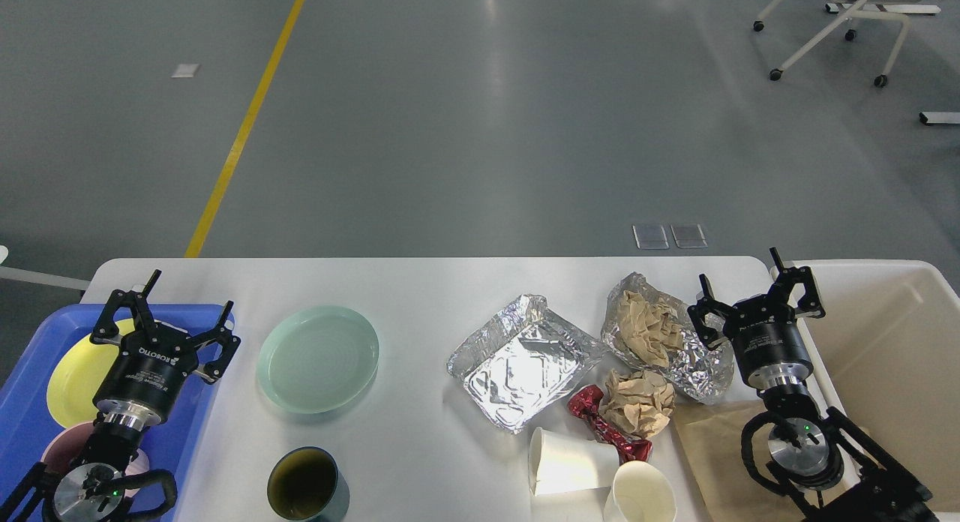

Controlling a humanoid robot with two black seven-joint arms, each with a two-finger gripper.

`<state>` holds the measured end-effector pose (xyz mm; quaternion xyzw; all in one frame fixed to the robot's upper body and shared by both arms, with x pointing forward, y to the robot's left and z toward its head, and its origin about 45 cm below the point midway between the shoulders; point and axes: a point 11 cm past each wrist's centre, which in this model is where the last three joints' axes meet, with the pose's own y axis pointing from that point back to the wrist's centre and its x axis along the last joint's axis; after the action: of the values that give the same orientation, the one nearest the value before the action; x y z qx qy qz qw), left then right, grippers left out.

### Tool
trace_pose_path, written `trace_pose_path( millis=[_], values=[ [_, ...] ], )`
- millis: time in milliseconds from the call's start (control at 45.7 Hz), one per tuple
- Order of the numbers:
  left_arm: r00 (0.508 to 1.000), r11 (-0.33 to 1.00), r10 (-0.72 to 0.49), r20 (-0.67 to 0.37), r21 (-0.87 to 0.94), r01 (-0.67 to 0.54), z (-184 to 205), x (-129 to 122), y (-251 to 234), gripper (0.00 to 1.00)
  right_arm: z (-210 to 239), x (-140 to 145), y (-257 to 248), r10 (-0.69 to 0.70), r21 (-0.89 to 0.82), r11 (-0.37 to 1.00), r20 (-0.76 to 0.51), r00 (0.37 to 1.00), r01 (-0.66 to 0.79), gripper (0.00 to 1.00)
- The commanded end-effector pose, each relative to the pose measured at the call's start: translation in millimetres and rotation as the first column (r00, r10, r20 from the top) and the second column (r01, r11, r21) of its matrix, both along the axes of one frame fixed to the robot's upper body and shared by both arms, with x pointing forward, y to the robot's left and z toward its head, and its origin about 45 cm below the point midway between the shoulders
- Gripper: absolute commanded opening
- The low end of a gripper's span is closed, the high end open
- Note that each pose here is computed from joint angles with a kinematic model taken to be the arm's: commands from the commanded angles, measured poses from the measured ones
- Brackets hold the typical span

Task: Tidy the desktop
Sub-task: 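Raise the left gripper up and away from the blue tray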

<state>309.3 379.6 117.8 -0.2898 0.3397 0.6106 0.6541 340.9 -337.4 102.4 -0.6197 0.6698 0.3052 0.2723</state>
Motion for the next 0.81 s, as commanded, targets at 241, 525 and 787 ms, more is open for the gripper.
trace_pose_path(
  millis=[241,525,787],
  values=[
    [0.999,0.999,0.033,-0.006,0.008,-0.033,0.9,2.0,9.9,0.97,0.0,0.0,0.0,0.000,0.000,1.000,0.000,1.000,0.000,1.00],
    [1.000,0.997,0.019,0.001,0.072,-0.019,13.4,5.8,26.9,0.96,0.0,0.0,0.0,0.000,0.000,1.000,0.000,1.000,0.000,1.00],
    [1.000,0.970,-0.012,0.009,0.243,0.009,50.1,20.2,63.8,0.96,0.0,0.0,0.0,0.000,0.000,1.000,0.000,1.000,0.000,1.00]
  ],
)
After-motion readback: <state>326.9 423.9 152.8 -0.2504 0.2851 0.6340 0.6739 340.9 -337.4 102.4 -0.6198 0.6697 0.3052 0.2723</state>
